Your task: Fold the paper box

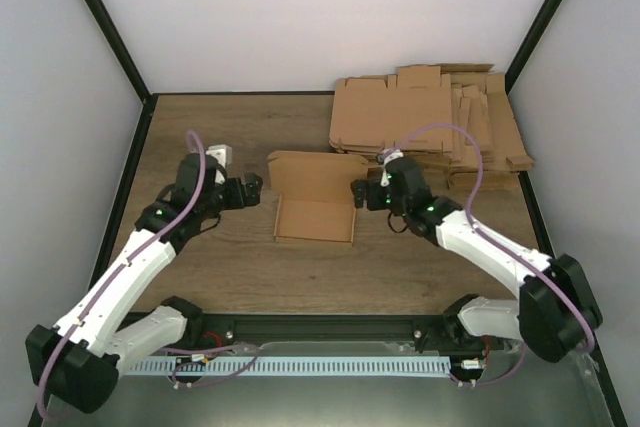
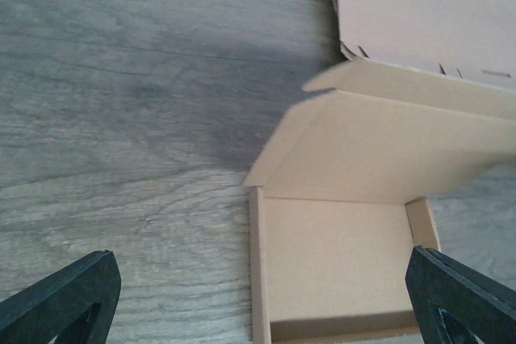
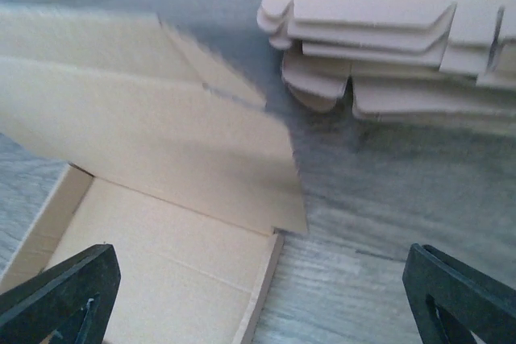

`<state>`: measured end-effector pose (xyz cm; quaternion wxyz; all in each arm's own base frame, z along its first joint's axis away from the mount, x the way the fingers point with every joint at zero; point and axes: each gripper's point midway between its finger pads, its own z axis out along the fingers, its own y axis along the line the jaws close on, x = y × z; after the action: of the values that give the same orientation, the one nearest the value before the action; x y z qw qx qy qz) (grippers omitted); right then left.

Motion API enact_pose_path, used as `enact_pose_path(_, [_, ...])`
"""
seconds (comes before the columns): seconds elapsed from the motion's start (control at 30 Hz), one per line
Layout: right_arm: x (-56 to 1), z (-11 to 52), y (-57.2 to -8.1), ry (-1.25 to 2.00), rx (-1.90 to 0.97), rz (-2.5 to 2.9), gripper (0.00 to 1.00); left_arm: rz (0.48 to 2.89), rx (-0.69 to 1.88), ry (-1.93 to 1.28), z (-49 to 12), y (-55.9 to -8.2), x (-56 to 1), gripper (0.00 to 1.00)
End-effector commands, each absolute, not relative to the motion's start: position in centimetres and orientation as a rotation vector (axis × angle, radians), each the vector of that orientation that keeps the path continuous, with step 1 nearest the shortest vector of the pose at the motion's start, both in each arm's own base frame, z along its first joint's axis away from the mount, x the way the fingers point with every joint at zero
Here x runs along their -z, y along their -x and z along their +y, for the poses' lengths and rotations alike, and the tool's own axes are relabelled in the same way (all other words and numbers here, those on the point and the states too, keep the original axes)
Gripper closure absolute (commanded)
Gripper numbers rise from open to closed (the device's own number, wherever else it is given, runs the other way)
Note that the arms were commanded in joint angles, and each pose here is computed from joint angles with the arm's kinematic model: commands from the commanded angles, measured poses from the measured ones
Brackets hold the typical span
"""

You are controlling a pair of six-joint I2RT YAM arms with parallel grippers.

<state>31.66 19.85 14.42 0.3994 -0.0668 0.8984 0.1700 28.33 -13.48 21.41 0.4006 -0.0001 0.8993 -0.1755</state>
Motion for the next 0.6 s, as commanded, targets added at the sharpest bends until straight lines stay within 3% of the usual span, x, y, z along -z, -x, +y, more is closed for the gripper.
enact_pose_path(0.0, [-18.9,20.3,-31.5,0.338,-0.596,2.122,0.00,2.251,0.611,-0.006,-13.4,-29.2,-21.6,0.00])
enact_pose_path(0.5, [-19.6,17.3,-36.0,0.256,-0.734,2.173,0.00,2.233,0.681,-0.180,-14.9,-31.3,-21.4,0.00])
enact_pose_path(0.57, [-19.3,17.6,-36.1,0.292,-0.734,2.176,0.00,2.244,0.708,-0.210,-15.5,-31.5,-20.9,0.04])
